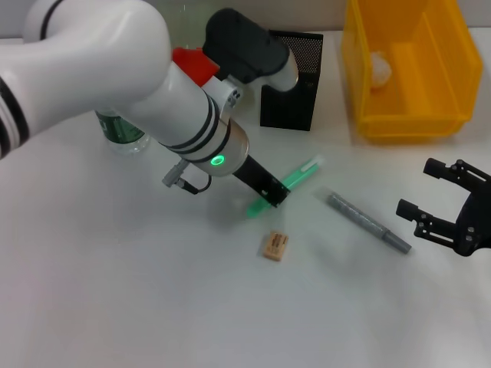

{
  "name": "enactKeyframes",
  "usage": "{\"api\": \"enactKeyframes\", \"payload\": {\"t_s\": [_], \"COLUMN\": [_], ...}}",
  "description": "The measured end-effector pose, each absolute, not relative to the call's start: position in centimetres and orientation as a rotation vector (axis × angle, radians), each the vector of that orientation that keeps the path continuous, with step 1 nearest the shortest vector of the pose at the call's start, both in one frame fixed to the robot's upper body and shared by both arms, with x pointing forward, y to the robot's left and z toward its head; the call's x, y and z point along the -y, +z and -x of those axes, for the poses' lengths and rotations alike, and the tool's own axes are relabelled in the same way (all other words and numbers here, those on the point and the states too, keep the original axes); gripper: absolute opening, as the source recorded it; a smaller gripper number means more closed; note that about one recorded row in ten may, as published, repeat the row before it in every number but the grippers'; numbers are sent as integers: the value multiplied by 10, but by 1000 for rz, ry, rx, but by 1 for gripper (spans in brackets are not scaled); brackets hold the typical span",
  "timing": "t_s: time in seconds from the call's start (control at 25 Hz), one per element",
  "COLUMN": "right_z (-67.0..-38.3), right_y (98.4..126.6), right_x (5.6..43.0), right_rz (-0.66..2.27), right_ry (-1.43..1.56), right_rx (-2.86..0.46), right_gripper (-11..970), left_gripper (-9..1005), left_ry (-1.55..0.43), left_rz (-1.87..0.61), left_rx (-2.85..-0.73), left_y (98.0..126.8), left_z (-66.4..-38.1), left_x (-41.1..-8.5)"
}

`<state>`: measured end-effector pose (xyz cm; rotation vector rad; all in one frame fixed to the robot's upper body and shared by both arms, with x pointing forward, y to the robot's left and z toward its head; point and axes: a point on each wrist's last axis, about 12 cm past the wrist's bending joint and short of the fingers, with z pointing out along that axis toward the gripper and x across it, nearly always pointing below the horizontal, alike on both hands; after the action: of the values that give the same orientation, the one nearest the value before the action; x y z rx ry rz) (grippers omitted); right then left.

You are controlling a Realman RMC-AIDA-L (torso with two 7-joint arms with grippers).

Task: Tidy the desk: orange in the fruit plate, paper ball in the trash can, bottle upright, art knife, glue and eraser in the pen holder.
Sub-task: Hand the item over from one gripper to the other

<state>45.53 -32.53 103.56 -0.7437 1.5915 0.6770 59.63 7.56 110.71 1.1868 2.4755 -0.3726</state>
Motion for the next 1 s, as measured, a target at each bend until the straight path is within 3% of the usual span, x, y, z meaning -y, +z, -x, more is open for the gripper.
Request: {"api": "enactKeyframes", "payload": {"t_s": [0.28, 0.52, 0.72, 1.0], "right_z": [-455, -455, -456, -458], "right_y": [1035, 1035, 1035, 1036], "right_x": [327, 329, 329, 329], "right_rz": [730, 719, 711, 705], "right_ry": [685, 685, 691, 699], "right_rx": [-1602, -1614, -1621, -1625], "right_gripper": [805, 804, 805, 804], "left_gripper": [193, 193, 193, 194], "left_ry": [-494, -753, -994, -1131], "left_rz": [-1090, -996, -952, -841], "left_rx": [-2419, -2291, -2082, -1813], "left_y": [1125, 1142, 1150, 1136], "left_z": [-601, -596, -590, -593], "left_x": [-92, -118, -133, -141]}}
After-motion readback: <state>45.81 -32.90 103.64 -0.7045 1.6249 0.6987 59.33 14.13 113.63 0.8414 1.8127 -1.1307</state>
